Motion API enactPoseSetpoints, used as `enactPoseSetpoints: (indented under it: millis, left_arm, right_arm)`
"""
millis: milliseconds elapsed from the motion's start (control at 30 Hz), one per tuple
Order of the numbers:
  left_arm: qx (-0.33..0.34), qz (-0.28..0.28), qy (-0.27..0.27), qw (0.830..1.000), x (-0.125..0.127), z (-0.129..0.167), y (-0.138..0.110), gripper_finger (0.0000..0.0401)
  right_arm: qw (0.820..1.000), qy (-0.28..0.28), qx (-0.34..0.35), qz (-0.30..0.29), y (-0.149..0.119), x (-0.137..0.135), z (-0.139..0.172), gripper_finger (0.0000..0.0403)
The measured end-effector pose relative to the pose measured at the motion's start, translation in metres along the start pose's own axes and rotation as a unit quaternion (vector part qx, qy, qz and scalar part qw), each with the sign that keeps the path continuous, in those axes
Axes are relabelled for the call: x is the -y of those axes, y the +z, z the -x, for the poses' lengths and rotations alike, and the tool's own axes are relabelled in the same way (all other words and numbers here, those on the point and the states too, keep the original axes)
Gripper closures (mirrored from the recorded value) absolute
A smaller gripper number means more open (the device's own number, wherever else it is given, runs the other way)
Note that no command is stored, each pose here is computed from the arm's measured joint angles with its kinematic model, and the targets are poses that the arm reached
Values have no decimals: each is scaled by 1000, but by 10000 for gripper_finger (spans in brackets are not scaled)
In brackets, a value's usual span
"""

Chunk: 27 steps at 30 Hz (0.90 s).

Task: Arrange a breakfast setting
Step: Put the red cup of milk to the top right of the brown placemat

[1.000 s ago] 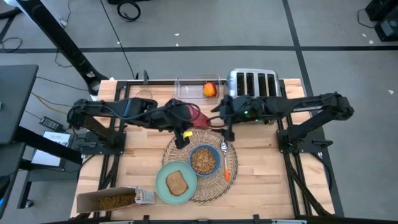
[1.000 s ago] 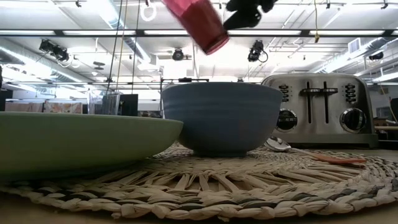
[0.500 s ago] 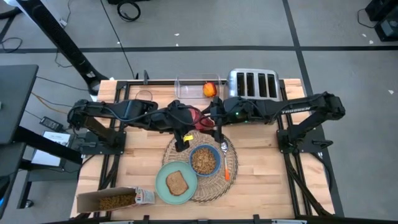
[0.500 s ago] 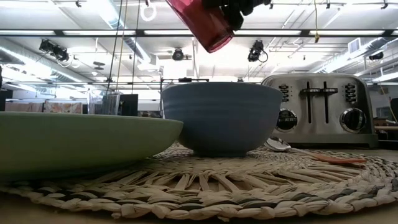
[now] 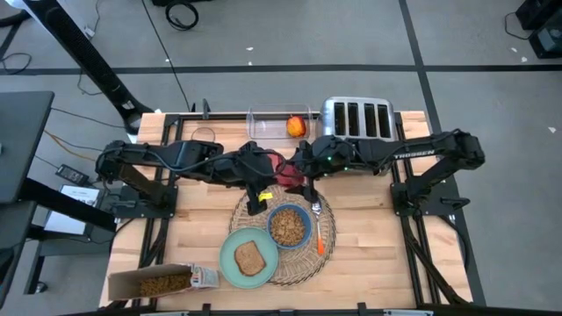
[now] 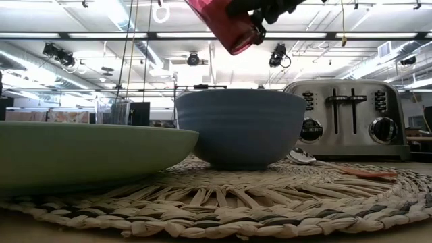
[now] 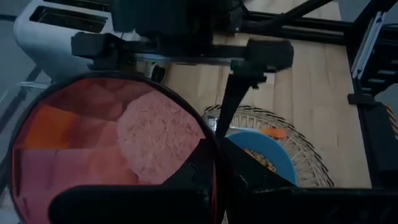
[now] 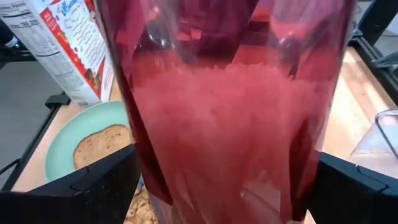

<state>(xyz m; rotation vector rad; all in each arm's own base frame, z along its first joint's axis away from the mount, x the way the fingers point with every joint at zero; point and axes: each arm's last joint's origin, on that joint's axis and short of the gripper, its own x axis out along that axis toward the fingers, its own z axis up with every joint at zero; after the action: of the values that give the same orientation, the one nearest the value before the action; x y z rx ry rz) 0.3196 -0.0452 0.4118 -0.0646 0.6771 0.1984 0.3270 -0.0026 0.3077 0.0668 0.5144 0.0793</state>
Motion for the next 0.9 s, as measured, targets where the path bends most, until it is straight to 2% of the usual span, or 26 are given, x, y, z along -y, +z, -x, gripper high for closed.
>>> enactPoseSetpoints:
  millis: [367, 567, 900]
  left_arm:
    - [-2, -22, -1, 1000, 1, -3, 0, 385]
    - [7, -30, -7, 999, 2, -4, 2, 385]
    - [-2, -32, -16, 999, 3, -5, 0, 385]
  right_arm:
    - [1000, 9, 3, 15, 0, 3, -2, 14]
    - [999, 32, -18, -4, -5, 5, -9, 34]
    - [999, 45, -16, -19, -4, 9, -6, 27]
